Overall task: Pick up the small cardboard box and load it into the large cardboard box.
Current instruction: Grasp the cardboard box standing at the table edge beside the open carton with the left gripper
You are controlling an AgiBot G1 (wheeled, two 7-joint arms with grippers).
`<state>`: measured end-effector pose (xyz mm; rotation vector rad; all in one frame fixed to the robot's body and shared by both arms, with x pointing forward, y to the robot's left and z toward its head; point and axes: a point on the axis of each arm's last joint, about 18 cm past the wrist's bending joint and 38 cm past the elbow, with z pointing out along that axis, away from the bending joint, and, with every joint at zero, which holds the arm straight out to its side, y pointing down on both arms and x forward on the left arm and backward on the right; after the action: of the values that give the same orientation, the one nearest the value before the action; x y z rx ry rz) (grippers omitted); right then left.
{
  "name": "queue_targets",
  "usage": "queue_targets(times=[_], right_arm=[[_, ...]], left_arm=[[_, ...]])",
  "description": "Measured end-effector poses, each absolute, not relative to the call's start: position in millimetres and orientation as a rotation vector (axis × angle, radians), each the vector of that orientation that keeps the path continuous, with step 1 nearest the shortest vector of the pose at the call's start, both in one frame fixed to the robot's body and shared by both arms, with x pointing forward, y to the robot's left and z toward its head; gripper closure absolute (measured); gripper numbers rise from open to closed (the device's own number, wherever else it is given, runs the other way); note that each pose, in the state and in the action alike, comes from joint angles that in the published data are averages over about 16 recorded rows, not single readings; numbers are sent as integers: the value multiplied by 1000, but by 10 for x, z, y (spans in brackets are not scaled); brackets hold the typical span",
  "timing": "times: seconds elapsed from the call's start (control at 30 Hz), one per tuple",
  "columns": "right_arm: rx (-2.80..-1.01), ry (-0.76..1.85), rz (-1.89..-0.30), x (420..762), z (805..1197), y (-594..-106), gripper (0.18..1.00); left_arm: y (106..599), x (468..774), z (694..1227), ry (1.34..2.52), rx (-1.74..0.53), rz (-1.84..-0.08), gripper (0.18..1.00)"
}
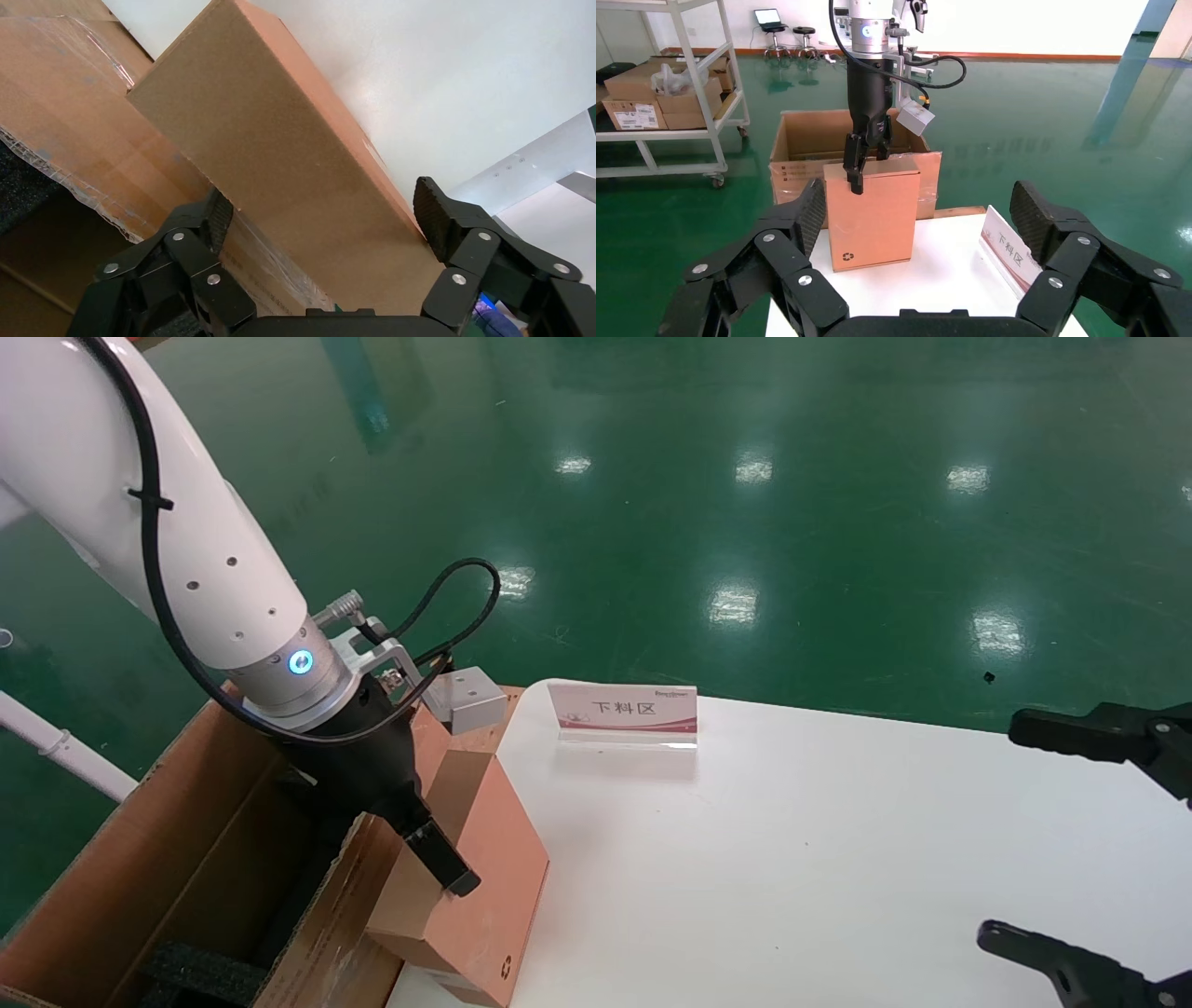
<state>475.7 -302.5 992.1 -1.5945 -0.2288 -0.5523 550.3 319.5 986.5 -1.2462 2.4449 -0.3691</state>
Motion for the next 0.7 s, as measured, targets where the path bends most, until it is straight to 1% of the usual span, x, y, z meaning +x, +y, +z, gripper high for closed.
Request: queue_targets(times=[0.2, 0.3, 0.43, 0.5, 0.7], right_arm=[[-1594, -229, -552, 4757, 9921, -3025, 244], [-1594, -229, -552, 4757, 9921, -3025, 272], [-1594, -229, -552, 4757, 9921, -3025, 341], [-1594, -229, -552, 4757, 9921, -3025, 368], [-1594, -229, -552, 4758, 9922, -3025, 494]], left_arm=[[3195, 5501, 9866, 2445, -1246, -369, 291], [3195, 5500, 9867, 2445, -1246, -369, 344], [3196, 5500, 9868, 2445, -1246, -369, 404], [3196, 5500, 9868, 2445, -1246, -369, 453], [3189, 5499, 9879, 2444, -1241, -369, 581]])
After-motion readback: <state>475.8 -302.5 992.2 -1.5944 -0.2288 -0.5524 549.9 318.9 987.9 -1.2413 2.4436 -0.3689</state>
